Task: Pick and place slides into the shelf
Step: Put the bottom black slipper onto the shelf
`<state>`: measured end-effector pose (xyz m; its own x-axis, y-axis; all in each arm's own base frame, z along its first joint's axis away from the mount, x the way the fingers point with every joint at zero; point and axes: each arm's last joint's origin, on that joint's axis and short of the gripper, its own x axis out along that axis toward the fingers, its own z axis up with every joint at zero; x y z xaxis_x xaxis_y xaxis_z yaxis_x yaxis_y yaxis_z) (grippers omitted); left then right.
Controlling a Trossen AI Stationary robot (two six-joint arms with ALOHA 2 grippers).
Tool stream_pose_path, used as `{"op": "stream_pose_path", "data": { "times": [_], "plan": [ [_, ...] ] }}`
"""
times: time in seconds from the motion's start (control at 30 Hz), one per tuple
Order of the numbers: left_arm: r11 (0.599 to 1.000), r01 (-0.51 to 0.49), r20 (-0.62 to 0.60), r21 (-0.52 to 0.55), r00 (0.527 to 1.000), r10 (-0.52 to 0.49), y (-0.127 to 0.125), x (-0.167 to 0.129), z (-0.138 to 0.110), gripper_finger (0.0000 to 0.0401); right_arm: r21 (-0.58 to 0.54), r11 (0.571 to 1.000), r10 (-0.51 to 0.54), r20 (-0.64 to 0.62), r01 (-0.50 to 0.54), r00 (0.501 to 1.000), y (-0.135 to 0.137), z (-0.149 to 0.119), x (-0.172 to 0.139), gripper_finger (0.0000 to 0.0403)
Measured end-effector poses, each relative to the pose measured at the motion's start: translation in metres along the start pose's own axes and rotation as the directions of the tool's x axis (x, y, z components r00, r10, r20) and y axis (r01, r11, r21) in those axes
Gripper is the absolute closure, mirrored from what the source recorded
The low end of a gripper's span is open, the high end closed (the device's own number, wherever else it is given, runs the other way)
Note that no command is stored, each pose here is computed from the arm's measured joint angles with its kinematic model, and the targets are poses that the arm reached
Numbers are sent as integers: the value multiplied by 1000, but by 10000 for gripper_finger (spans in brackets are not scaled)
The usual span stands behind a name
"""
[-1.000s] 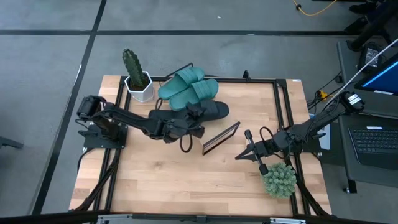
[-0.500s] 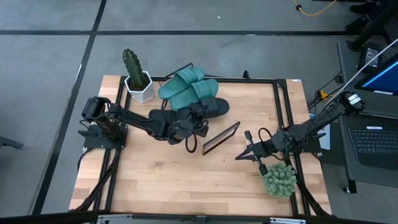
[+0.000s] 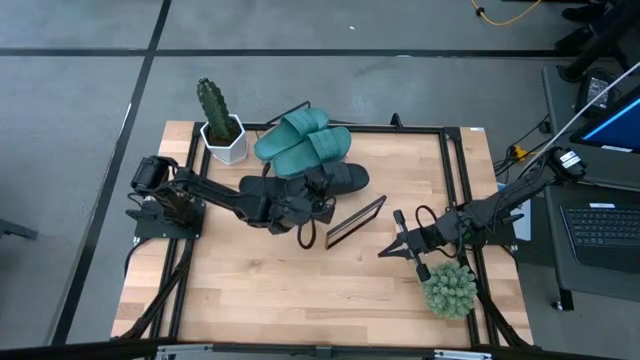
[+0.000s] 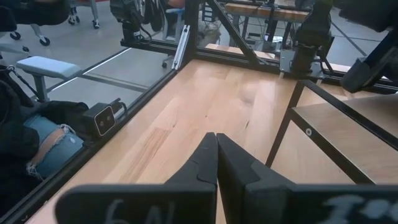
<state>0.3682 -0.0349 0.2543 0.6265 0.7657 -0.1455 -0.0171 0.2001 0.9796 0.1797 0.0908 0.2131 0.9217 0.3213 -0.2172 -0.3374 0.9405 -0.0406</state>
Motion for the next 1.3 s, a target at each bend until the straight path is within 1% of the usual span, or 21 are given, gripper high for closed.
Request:
{"op": "stream_pose_path", "data": {
  "times": [0.23,0.3,0.5,0.67,0.77,0.97,1.07,1.3],
  "plan": [
    [1000,5,-28,22,1000,-4,-2,1,-2,400,0,1000,0,0,0,1000,0,0,0,400],
    [999,4,-48,42,999,-2,-3,-1,-2,400,0,1000,0,0,0,1000,0,0,0,400],
    [999,2,-48,53,999,0,-5,-8,1,400,-21,1000,0,0,0,1000,0,0,0,400],
    [996,15,-74,89,997,-8,-9,-11,1,400,-23,1000,0,-1,0,1000,0,0,0,400],
    [997,24,-75,68,997,-19,-10,-11,0,400,-22,1000,0,-1,0,1000,0,0,0,400],
    [997,32,-90,72,996,-26,-11,-7,-4,400,-21,1000,0,-1,0,1000,0,0,0,400],
    [997,34,-95,67,995,-27,-10,-4,-5,390,-21,1000,0,-1,0,1000,0,0,0,400],
    [999,40,-85,4,996,-39,-9,1,-8,378,-19,1000,0,-1,0,1000,0,0,0,400]
  ]
}}
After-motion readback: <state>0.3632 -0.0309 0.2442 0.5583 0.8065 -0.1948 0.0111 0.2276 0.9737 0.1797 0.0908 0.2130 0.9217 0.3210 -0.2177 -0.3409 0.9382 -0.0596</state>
